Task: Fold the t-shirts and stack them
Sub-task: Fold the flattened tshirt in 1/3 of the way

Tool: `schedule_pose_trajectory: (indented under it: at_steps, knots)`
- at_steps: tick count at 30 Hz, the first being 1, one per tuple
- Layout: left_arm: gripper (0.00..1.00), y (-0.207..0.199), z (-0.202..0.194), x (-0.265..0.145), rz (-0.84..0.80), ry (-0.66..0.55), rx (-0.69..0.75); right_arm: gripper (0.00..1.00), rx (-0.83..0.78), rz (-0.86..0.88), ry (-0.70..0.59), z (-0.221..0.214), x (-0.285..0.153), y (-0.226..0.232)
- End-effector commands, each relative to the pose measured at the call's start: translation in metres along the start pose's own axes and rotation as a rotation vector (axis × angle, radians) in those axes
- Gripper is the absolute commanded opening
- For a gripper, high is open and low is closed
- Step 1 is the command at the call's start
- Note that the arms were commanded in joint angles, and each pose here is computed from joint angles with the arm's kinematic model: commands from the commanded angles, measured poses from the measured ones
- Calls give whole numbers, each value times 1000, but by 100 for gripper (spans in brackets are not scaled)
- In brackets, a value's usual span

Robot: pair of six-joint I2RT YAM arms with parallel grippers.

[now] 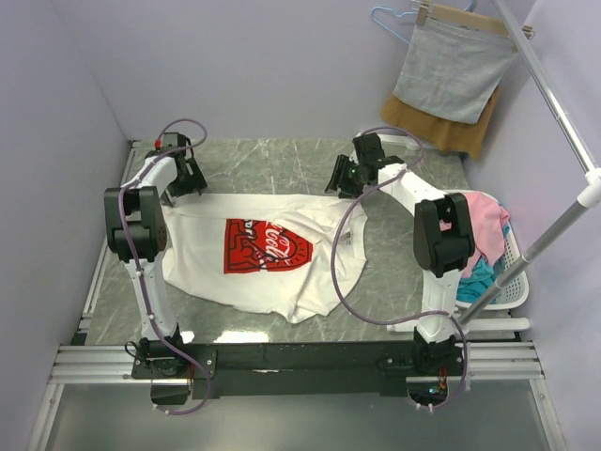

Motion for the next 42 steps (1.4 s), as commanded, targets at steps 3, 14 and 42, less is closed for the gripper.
schedule_pose_trajectory:
  at_steps: [3, 14, 42]
  knots:
    - [98, -8, -5, 16, -18, 22, -1, 56, 6, -20, 93, -2, 13, -7]
    - [97, -18, -26, 39, -18, 104, 20, 50, 93, -181, 235, -43, 33, -41]
    - [99, -105, -60, -7, -152, 21, 63, 57, 63, -194, -206, 128, -14, -96]
Point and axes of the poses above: each gripper's point midway between its finger pads, its own x axis out along the fingers, its own y axis along the line the jaws close on, z = x × y, the point moved 8 cm from there along -x, back along the fingers, and after that the axes turned 7 degrees about -x, right-handed, at the moved point
